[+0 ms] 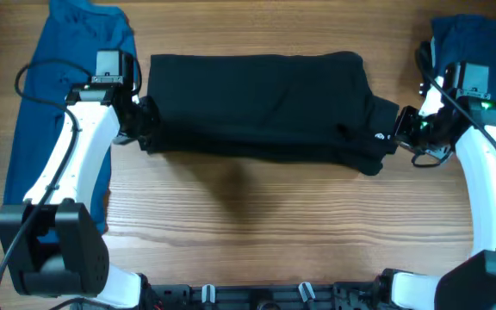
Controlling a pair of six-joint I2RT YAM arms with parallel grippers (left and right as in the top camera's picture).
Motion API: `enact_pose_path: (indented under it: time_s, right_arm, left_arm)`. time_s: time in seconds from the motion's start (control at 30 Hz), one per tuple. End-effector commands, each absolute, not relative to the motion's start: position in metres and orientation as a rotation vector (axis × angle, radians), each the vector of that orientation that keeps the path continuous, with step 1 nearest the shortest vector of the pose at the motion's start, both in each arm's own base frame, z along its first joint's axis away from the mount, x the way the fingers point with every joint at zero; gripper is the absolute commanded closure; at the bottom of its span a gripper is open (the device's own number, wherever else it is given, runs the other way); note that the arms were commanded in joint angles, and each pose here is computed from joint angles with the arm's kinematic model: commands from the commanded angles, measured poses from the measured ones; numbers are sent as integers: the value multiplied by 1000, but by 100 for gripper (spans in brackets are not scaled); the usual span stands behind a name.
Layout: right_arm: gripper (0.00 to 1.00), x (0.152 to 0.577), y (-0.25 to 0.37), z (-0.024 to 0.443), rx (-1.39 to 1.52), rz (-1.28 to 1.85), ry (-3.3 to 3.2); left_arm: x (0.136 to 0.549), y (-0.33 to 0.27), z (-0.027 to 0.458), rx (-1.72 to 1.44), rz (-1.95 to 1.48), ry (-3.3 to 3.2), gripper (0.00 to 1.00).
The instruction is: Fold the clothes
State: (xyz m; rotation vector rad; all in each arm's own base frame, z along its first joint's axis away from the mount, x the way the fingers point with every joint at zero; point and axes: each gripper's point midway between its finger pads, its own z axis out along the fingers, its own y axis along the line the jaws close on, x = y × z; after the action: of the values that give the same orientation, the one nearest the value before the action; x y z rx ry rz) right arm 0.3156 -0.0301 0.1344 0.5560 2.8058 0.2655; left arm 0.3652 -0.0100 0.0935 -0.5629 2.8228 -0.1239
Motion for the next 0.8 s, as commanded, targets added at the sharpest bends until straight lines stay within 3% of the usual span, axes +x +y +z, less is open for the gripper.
enact_pose_path:
  time_s: [0.0,0.37,0.4,0.43,0.47,0.5,0.57,0.77]
  right_arm:
    - [96,324,-31,122,570,281,2816]
    - [95,335,-30,100,575,304,2848]
    - [56,336,-30,100,573,304,2841]
    - [38,337,-31,101,573,304,2838]
    - [29,339,-30,101,581,311,2830]
    - [26,341,-29,103,574,326,2820]
    - [26,345,-30,107,570,324,2808]
    - [24,372,-30,154,392,324,2718]
  left_arm:
    - [374,-6,101,-578,-125,2766,96]
    - [381,-7,103,-570,-133,2735,96]
    - [381,-6,101,-572,-131,2741,65]
    - [381,-6,99,-573,-130,2745,53]
    - [381,-6,97,-574,-128,2750,36]
    - [381,-7,95,-575,-128,2753,14]
    - [382,-7,94,-575,-128,2754,1]
    - [397,-7,101,-545,-146,2694,1]
